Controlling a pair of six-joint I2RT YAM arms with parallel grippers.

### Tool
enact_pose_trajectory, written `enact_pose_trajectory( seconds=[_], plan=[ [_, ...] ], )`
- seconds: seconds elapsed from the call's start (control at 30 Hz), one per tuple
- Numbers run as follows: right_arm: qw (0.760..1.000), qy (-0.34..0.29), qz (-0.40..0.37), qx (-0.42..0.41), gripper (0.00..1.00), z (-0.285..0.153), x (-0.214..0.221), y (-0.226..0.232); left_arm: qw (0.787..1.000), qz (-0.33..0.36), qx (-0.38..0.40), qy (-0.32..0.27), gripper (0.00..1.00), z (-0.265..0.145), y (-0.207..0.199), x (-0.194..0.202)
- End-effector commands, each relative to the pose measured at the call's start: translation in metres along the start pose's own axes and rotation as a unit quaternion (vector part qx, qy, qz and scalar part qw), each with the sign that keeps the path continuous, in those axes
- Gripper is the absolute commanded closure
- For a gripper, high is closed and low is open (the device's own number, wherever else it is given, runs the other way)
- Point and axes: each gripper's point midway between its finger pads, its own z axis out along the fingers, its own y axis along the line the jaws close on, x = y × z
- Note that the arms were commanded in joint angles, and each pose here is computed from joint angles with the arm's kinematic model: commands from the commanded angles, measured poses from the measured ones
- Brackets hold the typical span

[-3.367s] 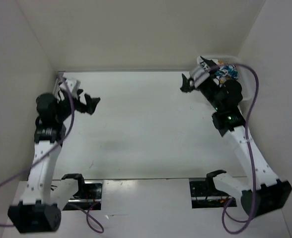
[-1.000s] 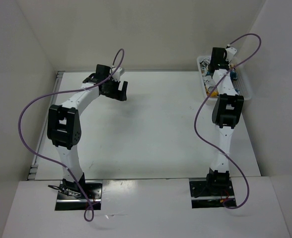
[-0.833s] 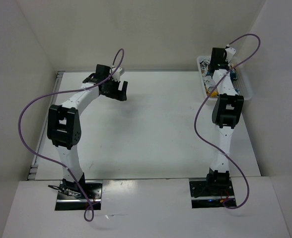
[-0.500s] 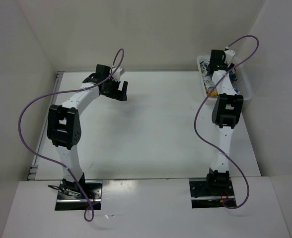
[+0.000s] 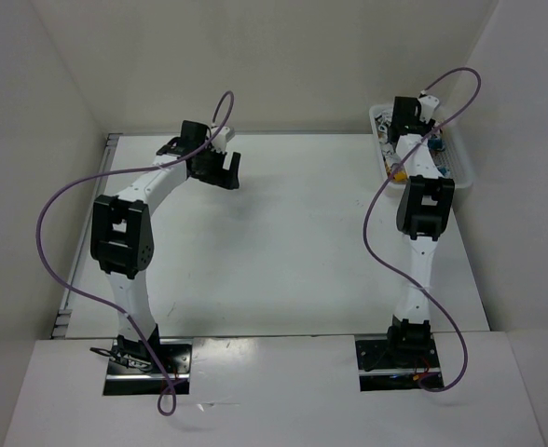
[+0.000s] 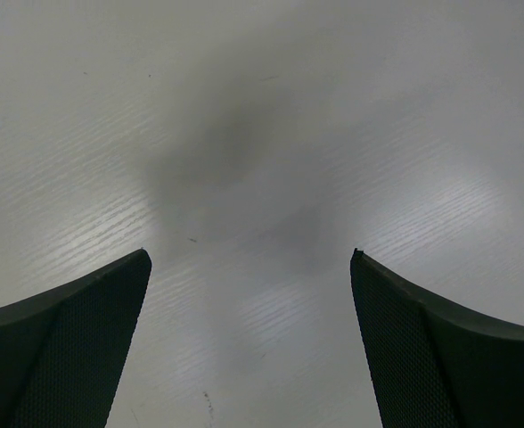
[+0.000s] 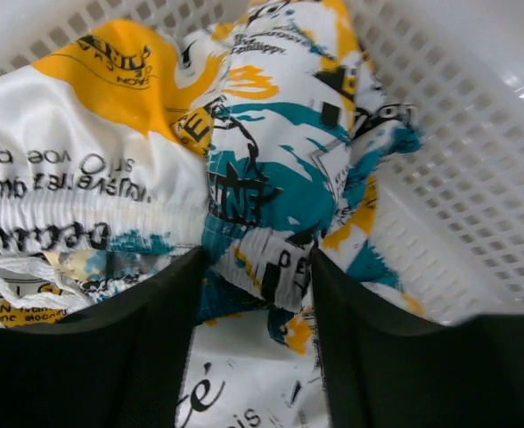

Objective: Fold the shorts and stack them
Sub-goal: Grab the shorts from the pile

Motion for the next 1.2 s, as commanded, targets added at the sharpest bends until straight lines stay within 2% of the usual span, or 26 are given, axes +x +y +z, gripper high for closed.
enact_pose_trajectory(
  seconds=[0.0,0.13,0.17,0.2,0.23,0.27,0.5,0.87,1.07,1.17],
  plan=[
    [1.0,-0.012,0.006,-0.014,0.46,0.009,-0.006,0.005,1.0,0.006,0.01,-0.011,0.01,0.002,-0.003,-0.012],
    [0.999,-0.004,0.002,-0.049,0.66,0.009,-0.003,0.018,1.0,0.006,0.01,-0.011,0.01,0.002,-0.003,-0.012],
    [0.999,-0.004,0.002,-0.049,0.78,0.009,-0.003,0.018,1.0,0.006,0.01,-0.011,0.01,0.002,-0.003,-0.012],
    [0.999,0.001,-0.006,-0.053,0.85,0.009,-0.001,0.019,1.0,0.006,0.01,-0.011,0.01,0.002,-0.003,-0.012],
    [0.998,-0.002,-0.004,-0.055,0.95,0.006,-0.006,0.018,1.0,0.006,0.01,-0.011,0.01,0.002,-0.003,-0.012],
    [0.998,-0.003,-0.01,-0.055,1.0,0.006,-0.006,0.018,1.0,0.006,0.01,-0.011,0.01,0.002,-0.003,-0.012],
    [0.995,-0.021,0.006,-0.101,1.0,-0.022,-0.042,0.033,1.0,0.009,0.009,-0.02,0.01,-0.005,-0.005,-0.017],
    [0.978,-0.096,0.067,-0.174,1.0,-0.107,-0.128,0.079,0.998,0.018,0.017,-0.05,0.01,-0.022,-0.012,-0.037],
    [0.97,-0.13,0.093,-0.183,1.0,-0.145,-0.169,0.074,0.997,0.025,0.015,-0.072,0.01,-0.04,-0.017,-0.05],
    [0.962,-0.137,0.102,-0.213,1.0,-0.175,-0.185,0.08,0.996,0.028,0.015,-0.08,0.01,-0.049,-0.019,-0.053]
  ],
)
